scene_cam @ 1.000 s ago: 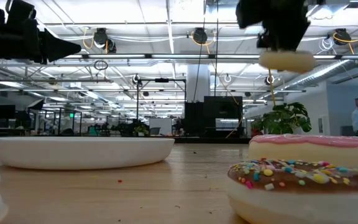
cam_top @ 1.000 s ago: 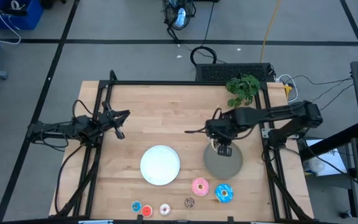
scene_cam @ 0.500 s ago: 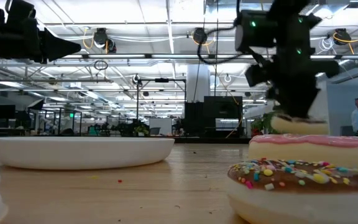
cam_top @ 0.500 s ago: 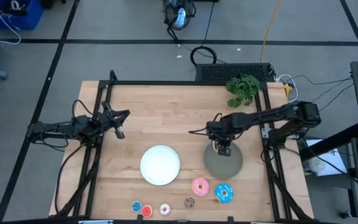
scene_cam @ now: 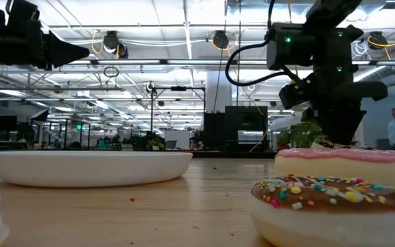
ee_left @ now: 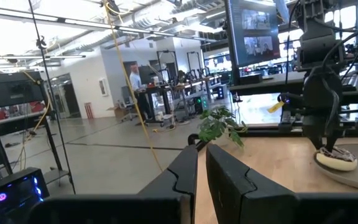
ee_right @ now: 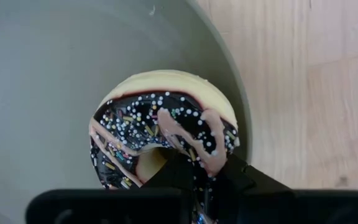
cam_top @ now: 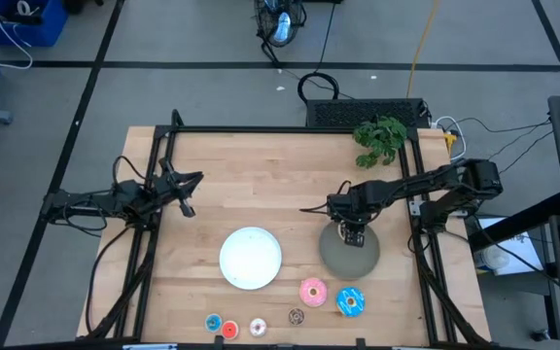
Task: Pick & Place donuts
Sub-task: Put the large black donut on the gray plate, then put the large blue donut on the gray plate
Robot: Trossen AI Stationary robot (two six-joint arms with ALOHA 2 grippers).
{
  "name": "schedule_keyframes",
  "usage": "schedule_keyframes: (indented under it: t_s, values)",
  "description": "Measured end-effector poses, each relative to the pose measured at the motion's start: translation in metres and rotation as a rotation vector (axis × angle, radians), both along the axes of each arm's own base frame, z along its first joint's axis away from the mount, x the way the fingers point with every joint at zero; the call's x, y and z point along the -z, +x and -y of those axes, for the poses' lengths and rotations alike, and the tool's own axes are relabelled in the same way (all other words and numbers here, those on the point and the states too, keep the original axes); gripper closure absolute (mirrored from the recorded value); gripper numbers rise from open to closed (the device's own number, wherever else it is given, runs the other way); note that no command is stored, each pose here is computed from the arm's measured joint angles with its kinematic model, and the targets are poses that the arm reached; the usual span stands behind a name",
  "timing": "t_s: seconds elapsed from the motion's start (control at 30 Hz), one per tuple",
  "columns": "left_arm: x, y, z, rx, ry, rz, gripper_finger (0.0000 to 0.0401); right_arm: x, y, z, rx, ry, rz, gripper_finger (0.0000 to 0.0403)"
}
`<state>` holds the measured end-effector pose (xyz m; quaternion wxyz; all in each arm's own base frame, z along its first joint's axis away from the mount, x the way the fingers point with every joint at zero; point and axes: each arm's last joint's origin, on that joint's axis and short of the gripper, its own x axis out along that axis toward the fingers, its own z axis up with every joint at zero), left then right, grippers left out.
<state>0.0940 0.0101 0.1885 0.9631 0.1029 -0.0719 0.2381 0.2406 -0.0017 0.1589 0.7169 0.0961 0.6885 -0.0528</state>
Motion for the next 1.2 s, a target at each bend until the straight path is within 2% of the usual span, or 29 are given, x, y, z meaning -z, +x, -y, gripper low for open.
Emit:
schedule_keyframes:
  t_s: [0.2, 0.37, 0.5, 0.67, 0.97, 1.2]
  values:
    - [0.0, 0.0, 0.0, 0.0, 0.0, 0.0, 0.0359, -0.001, 0.004, -0.004, -0.013, 0.1, 0.048, 0.0378]
    - [0.0, 0.0, 0.0, -0.002, 0.01, -0.005, 0.0359, 0.0, 0.004, -0.004, -0.021, 0.048, 0.047, 0.038]
    - [0.0, 0.0, 0.0, -0.002, 0.011, -0.006, 0.0359, 0.0, 0.004, -0.003, -0.012, 0.017, 0.046, 0.0363]
    - [0.0, 0.0, 0.0, -0.003, 0.012, -0.007, 0.0359, 0.0, 0.004, -0.003, 0.0, 0.019, 0.045, 0.0311]
    - [0.0, 0.0, 0.0, -0.005, 0.019, -0.011, 0.0359, -0.004, 0.005, -0.003, -0.019, 0.016, 0.027, 0.0182]
    - [0.0, 0.0, 0.0, -0.005, 0.019, -0.011, 0.0359, -0.026, 0.012, -0.001, -0.033, -0.009, 0.007, 0.0129]
